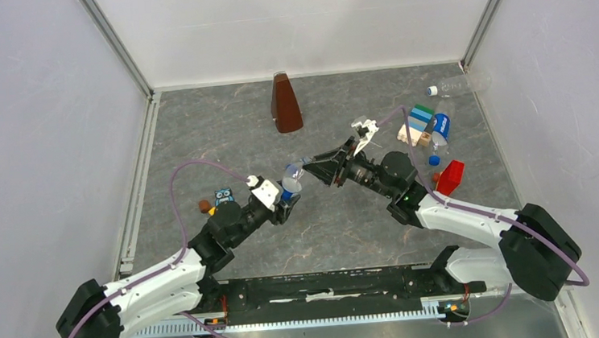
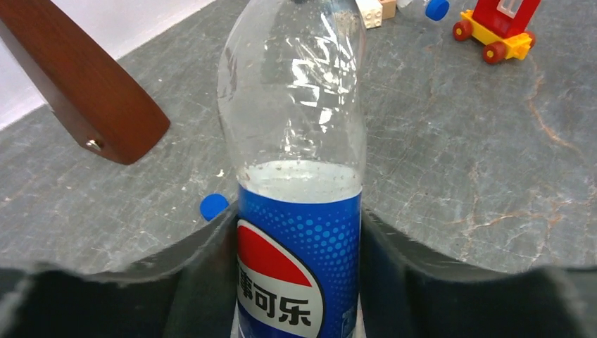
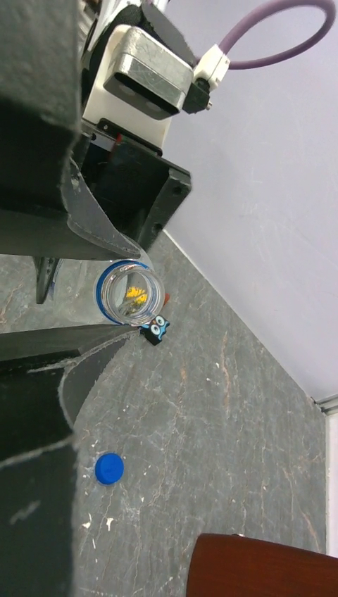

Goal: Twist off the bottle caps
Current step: Place the plastic bottle at the center of the board.

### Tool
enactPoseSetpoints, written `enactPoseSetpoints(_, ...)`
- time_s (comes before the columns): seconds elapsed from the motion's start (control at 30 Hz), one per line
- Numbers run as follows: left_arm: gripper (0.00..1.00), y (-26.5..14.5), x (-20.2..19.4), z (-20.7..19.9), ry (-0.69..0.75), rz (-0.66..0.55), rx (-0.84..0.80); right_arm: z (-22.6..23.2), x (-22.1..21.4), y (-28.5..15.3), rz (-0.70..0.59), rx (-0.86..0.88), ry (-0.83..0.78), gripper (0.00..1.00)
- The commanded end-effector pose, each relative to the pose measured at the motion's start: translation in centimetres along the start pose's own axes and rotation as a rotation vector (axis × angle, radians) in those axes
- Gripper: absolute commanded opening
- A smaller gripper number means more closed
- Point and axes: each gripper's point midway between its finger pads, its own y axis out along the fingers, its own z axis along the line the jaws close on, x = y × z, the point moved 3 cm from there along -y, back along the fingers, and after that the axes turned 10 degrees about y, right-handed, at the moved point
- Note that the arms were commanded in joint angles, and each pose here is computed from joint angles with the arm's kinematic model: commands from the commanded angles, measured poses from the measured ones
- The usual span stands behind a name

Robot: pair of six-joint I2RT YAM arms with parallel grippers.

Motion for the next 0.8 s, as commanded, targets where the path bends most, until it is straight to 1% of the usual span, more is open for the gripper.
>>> enactPoseSetpoints(0.0,0.72,0.8,2.8,0.7,0.027,-0.099,0.015,0.8,1.5,0.6,-0.018,0.011,-0.094,0.21)
enactPoseSetpoints(0.07,0.83,0.7,2.6,1.5,0.027,-0.096,0.070,0.4,1.6,0.5,-0.011,-0.021,-0.126,0.19)
enactPoseSetpoints(0.1,0.95,0.6,2.6,2.1,0.020,-0.094,0.110,0.0,1.7,0.5,-0.011,-0.051,-0.139,0.19)
enactPoseSetpoints(0.13,1.00,0.5,2.7,2.6,0.017,-0.094,0.142,-0.4,1.9,0.4,-0.014,-0.082,-0.153,0.19)
enactPoseSetpoints(0.23,1.00,0.3,3.7,3.8,0.030,-0.097,0.200,-1.6,2.9,0.0,-0.033,-0.183,-0.210,0.18)
enactPoseSetpoints(0.37,1.00,0.4,4.5,5.3,-0.003,-0.050,0.274,-3.0,3.9,-1.2,-0.057,-0.302,-0.278,0.18)
enactPoseSetpoints(0.43,1.00,0.6,4.6,5.7,-0.060,-0.037,0.317,-3.3,4.7,-1.7,-0.077,-0.347,-0.311,0.17)
enactPoseSetpoints(0.47,1.00,0.6,4.5,6.1,-0.093,-0.026,0.347,-3.5,5.1,-1.8,-0.077,-0.378,-0.327,0.15)
enactPoseSetpoints(0.53,1.00,0.6,4.3,6.3,-0.157,-0.004,0.379,-4.0,5.7,-1.8,-0.069,-0.429,-0.371,0.14)
enactPoseSetpoints(0.57,1.00,0.5,4.3,6.3,-0.182,0.001,0.387,-4.4,6.0,-1.8,-0.072,-0.463,-0.384,0.14)
enactPoseSetpoints(0.63,1.00,0.5,4.6,6.5,-0.189,0.005,0.394,-5.1,6.6,-1.6,-0.073,-0.515,-0.418,0.15)
enactPoseSetpoints(0.77,1.00,0.0,5.3,7.2,-0.195,0.005,0.426,-5.9,7.6,0.0,-0.073,-0.559,-0.468,0.15)
